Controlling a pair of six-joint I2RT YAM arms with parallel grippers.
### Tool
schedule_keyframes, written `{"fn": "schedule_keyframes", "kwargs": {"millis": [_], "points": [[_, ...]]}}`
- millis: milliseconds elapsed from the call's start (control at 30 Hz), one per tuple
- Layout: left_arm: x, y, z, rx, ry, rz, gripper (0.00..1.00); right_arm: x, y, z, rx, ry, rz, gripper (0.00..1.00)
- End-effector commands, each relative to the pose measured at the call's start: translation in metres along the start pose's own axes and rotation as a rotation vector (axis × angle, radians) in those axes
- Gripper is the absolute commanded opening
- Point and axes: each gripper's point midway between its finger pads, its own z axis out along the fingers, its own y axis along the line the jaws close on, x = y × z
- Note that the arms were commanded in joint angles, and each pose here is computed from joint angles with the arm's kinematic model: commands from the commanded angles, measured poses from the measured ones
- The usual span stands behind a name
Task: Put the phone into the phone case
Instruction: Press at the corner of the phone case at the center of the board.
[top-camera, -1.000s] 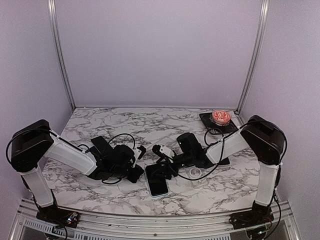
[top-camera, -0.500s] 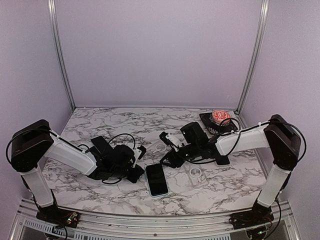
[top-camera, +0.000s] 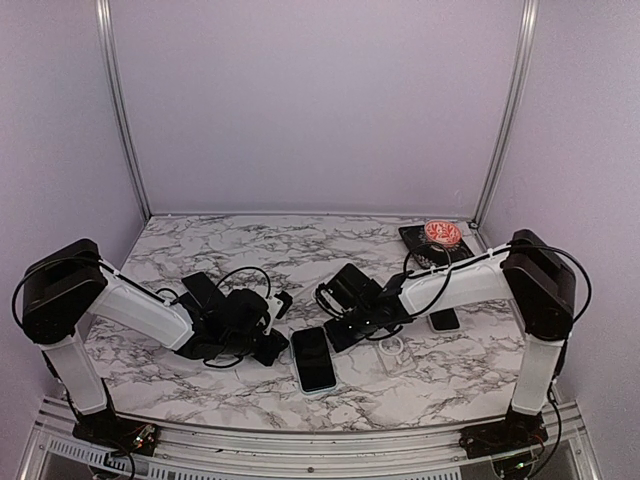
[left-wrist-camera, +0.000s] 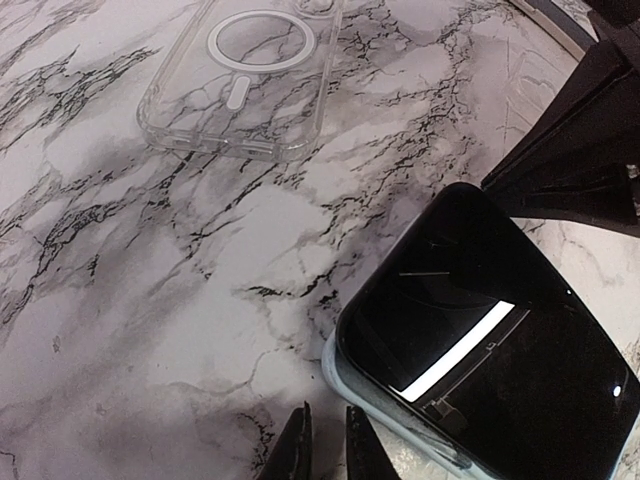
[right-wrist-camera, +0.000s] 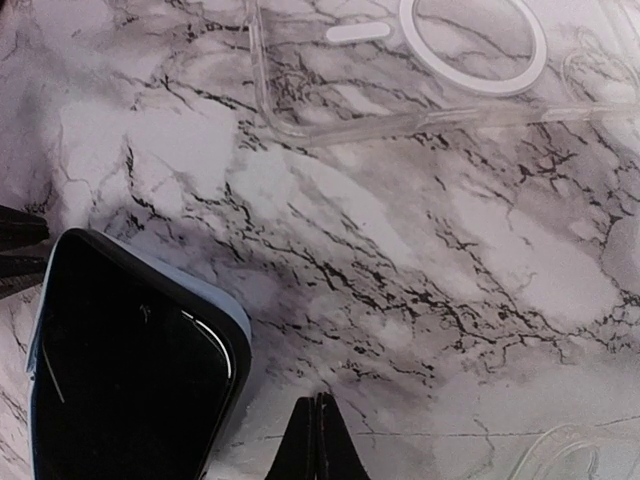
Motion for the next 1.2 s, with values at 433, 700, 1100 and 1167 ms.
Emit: {"fn": "schedule_keyframes", "kwargs": {"millis": [433,700,1100,1167], "points": [[0.012,-0.002,0.005,0.02,0.051,0.023,0.11,-0.003,0.03,0.01,0.106,0.006,-0.092,0.0],[0.013,0.002,0.002,0.002,0.043,0.015,0.11,-0.023,-0.003,-0.018,0.202,-0.045,-0.104,0.1],[0.014,0.003,-0.001,0.0,0.041,0.009,0.11,0.04,0.052,-0.057,-0.303,0.127,-0.091,0.43],[0.015,0.003,0.0,-0.001,0.044,0.009,0.11,0.051,0.051,-0.055,-0.307,0.139,-0.062,0.51]]}}
